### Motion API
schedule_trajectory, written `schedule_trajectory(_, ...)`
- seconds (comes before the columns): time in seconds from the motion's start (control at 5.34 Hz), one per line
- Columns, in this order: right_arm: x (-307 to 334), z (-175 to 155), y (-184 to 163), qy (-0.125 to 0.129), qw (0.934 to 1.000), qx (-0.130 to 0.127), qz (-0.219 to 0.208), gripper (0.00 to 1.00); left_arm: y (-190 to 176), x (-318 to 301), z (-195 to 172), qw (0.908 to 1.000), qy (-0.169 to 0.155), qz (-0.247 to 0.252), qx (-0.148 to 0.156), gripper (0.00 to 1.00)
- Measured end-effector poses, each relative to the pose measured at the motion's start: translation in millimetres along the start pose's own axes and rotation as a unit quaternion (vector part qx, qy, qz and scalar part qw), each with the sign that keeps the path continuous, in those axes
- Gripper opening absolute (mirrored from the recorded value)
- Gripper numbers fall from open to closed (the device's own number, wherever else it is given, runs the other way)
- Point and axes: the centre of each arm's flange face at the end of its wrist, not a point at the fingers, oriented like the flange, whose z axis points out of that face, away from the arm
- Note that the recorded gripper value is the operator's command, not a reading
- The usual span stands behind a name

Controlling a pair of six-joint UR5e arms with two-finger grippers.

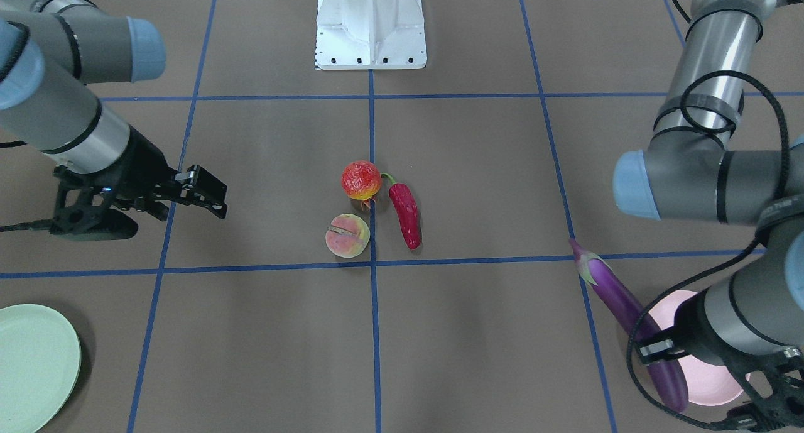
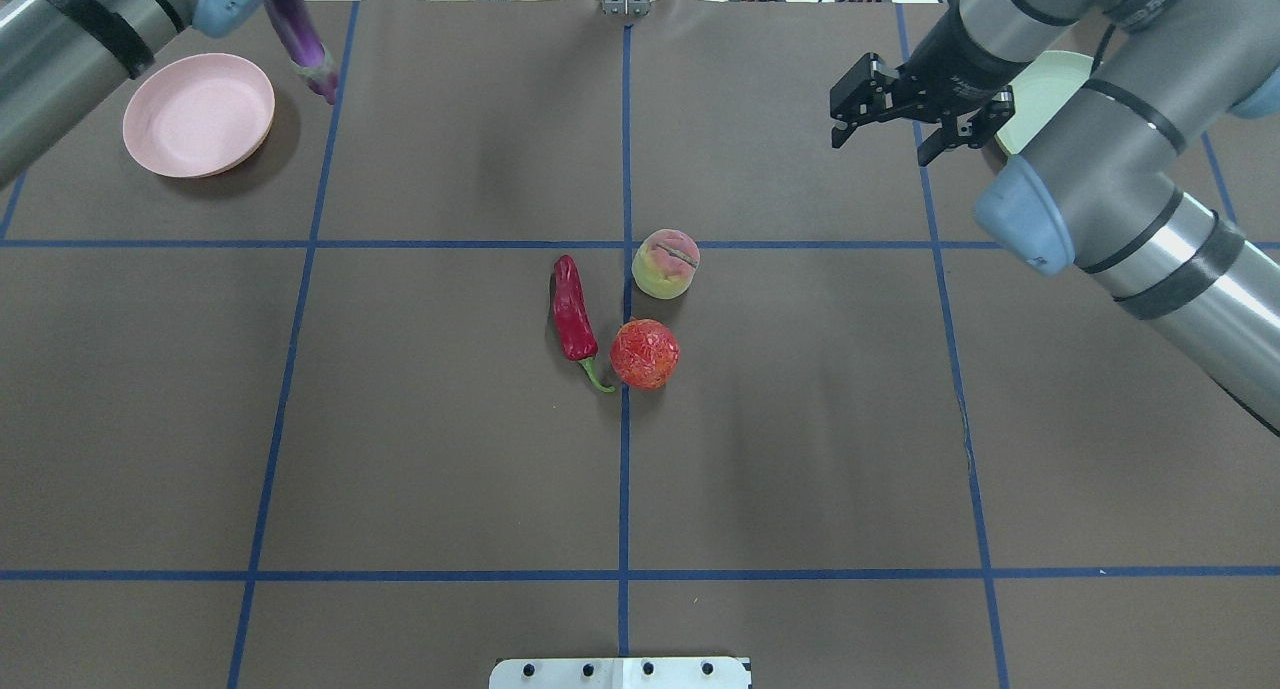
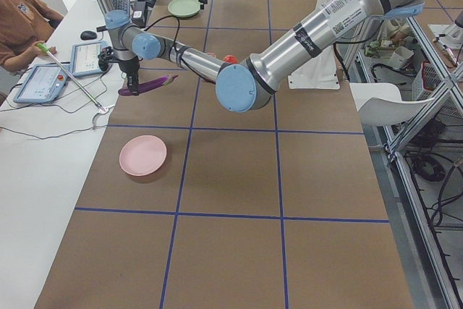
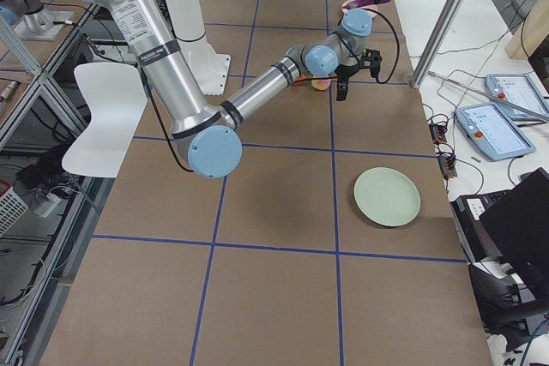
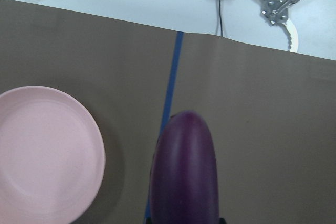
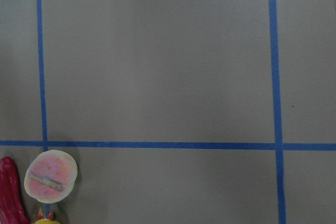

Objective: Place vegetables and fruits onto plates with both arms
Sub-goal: 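Carry the eggplant toward the pink plate while the right arm reaches for the peach, then lower the right gripper onto the yellow-pink peach and grasp it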

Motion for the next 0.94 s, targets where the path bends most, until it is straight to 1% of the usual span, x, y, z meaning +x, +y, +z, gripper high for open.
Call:
schedule_trajectory(0.19, -47, 23, -2, 0.010, 0.9995, 0.001, 0.030, 1.00, -19, -39, 11, 0.9998, -0.011, 0.015, -0.001, 0.00)
schedule_trajectory(0.37, -81, 48, -3, 0.025, 0.9985, -0.001, 0.049, 1.00, -31, -69, 27, 0.9996, -0.016, 0.022, 0.000, 0.00)
schedule_trajectory(0.56, -107, 74, 3, 0.040, 0.9978, -0.001, 0.053, 1.00, -38, -92, 38, 0.9992, -0.027, 0.030, 0.006, 0.00)
schedule_trajectory(0.75, -134, 99, 14, 0.054, 0.9972, -0.001, 0.052, 1.00, -43, -115, 45, 0.9981, -0.046, 0.039, 0.013, 0.00)
schedule_trajectory(0.94, -151, 126, 29, 0.069, 0.9964, 0.000, 0.051, 1.00, -45, -130, 51, 0.9972, -0.058, 0.043, 0.018, 0.00)
